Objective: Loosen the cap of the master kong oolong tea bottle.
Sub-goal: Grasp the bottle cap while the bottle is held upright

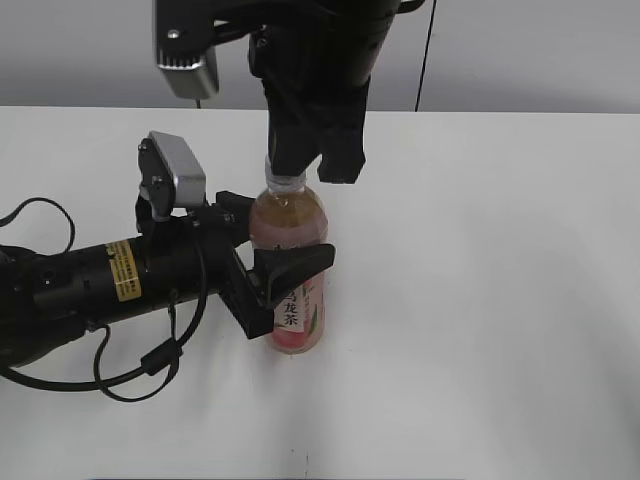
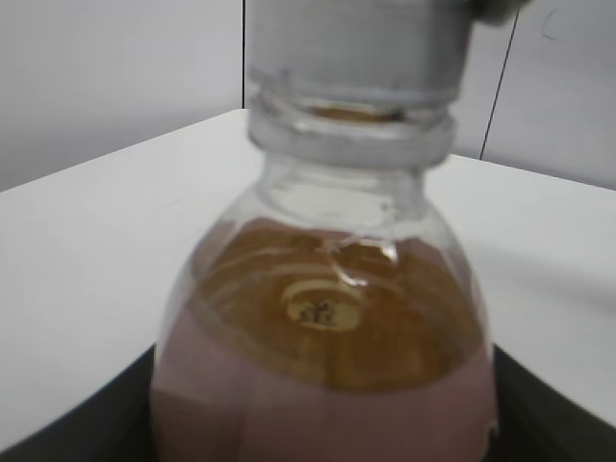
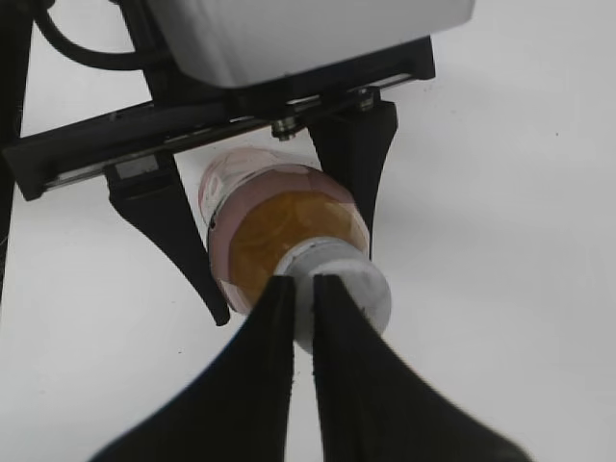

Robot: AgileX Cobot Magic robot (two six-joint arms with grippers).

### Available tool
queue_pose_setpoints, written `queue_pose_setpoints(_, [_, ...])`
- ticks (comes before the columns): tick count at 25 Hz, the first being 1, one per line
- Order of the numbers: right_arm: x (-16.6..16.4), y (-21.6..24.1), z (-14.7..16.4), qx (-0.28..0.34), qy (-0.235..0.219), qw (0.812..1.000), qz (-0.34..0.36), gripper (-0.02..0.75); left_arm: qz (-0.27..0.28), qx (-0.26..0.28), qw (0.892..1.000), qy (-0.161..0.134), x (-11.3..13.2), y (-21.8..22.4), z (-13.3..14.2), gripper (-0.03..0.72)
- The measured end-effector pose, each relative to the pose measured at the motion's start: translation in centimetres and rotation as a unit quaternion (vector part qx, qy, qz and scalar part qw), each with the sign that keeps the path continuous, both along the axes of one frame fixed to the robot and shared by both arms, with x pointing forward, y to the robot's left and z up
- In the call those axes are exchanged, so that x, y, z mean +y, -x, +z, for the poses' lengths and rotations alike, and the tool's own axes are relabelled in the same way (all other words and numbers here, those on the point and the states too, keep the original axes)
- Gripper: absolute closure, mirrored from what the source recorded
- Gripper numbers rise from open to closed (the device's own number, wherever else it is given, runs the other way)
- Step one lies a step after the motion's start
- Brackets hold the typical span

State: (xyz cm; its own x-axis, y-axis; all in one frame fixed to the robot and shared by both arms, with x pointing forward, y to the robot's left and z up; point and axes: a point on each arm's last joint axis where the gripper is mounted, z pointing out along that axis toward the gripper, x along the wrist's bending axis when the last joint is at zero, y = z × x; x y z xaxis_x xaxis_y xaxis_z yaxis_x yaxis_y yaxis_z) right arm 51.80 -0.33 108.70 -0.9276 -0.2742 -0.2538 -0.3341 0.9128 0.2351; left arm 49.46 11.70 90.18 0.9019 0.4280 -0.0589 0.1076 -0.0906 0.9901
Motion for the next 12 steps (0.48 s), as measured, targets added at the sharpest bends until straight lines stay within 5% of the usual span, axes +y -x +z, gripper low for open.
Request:
queue_pose_setpoints(4, [0.0, 0.0, 0.0, 0.013, -0.007, 0.999, -0.039, 0.649, 0.0, 0.0, 1.0, 0.0, 0.0, 0.0, 0.0, 0.245])
queue_pose_setpoints(10, [0.16, 0.19, 0.04, 0.074, -0.041, 0.977, -0.197, 0.307, 0.0, 0.0, 1.0, 0.0, 0.0, -0.01, 0.0, 0.245])
queue_pose_setpoints(12, [0.18, 0.19, 0.08, 0.093, -0.051, 0.962, -0.252, 0.245, -0.001, -0.001, 1.0, 0.0, -0.02, 0.0, 0.01, 0.245])
